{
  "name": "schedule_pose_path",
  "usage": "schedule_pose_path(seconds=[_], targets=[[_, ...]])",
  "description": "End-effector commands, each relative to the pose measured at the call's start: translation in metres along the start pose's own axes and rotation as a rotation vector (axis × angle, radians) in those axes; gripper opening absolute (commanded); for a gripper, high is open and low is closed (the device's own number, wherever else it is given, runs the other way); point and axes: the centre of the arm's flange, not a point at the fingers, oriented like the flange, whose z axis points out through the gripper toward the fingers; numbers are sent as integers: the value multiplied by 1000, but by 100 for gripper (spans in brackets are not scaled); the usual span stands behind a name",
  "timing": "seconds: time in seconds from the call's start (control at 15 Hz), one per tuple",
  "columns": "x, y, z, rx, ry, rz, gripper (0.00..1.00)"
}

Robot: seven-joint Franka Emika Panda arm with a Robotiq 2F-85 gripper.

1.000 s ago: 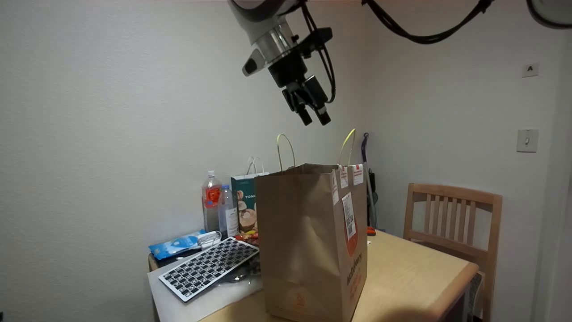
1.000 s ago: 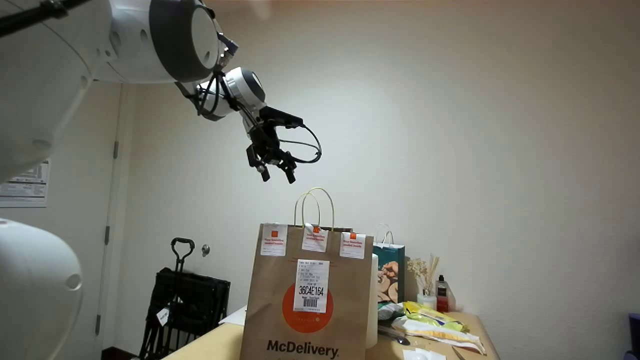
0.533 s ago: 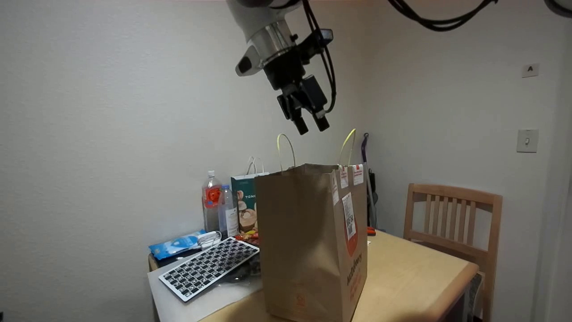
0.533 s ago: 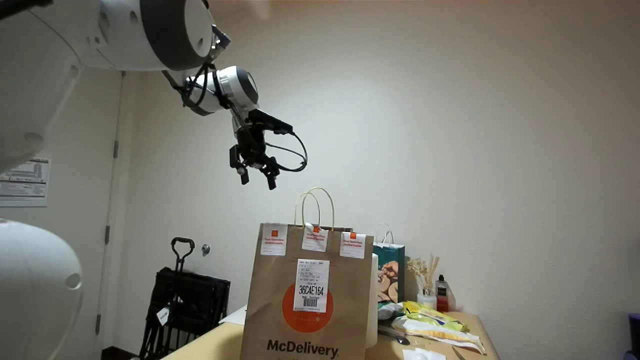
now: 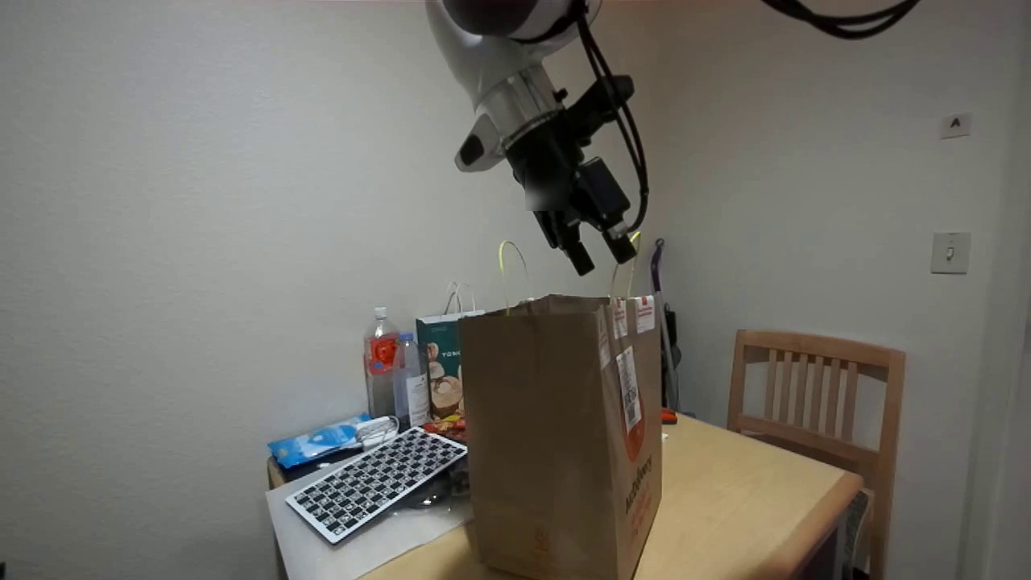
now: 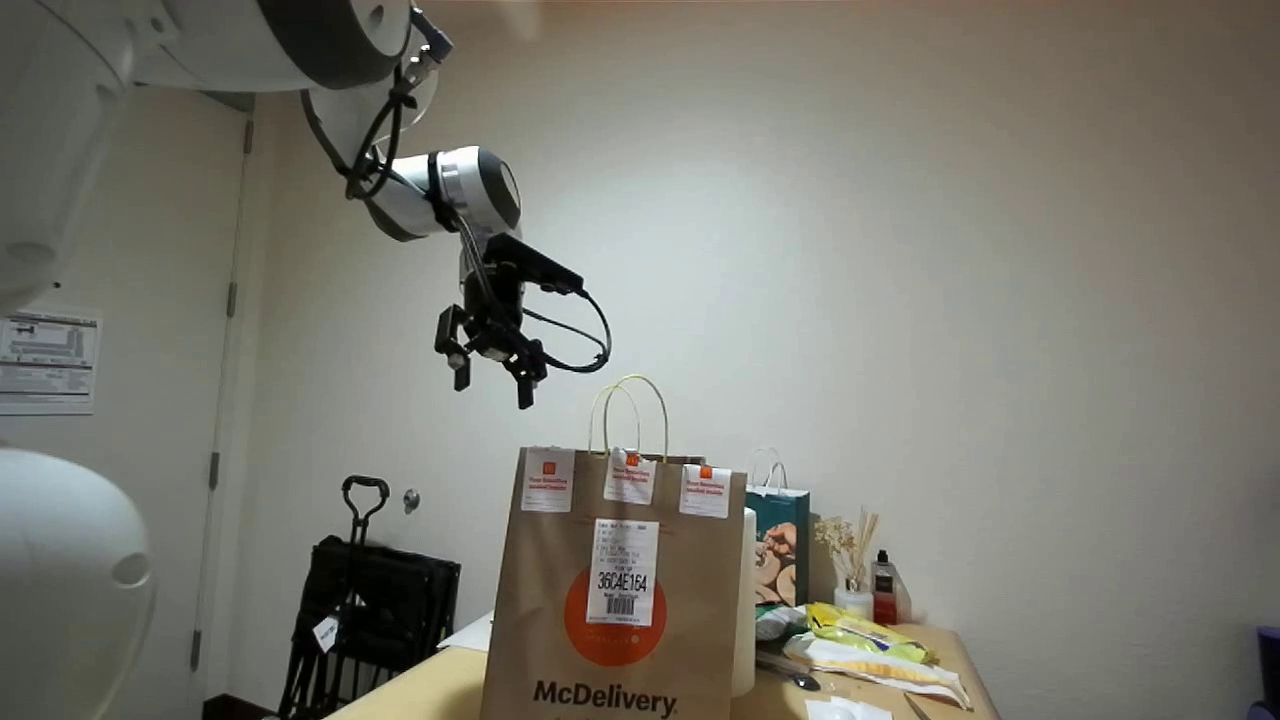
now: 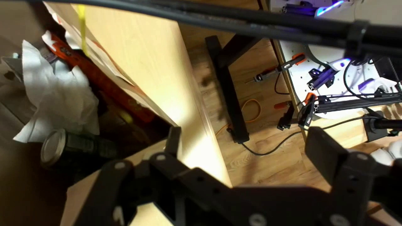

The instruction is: Move the paper bag

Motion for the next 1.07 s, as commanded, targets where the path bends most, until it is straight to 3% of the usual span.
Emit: schedule_pose_path(seconds=[0.0,0.33,1.0], targets=[[-1,2,3,6,-2,3,100],[4,23,24,63,16,-52,100],[7,47,48,10,23,-249,100]])
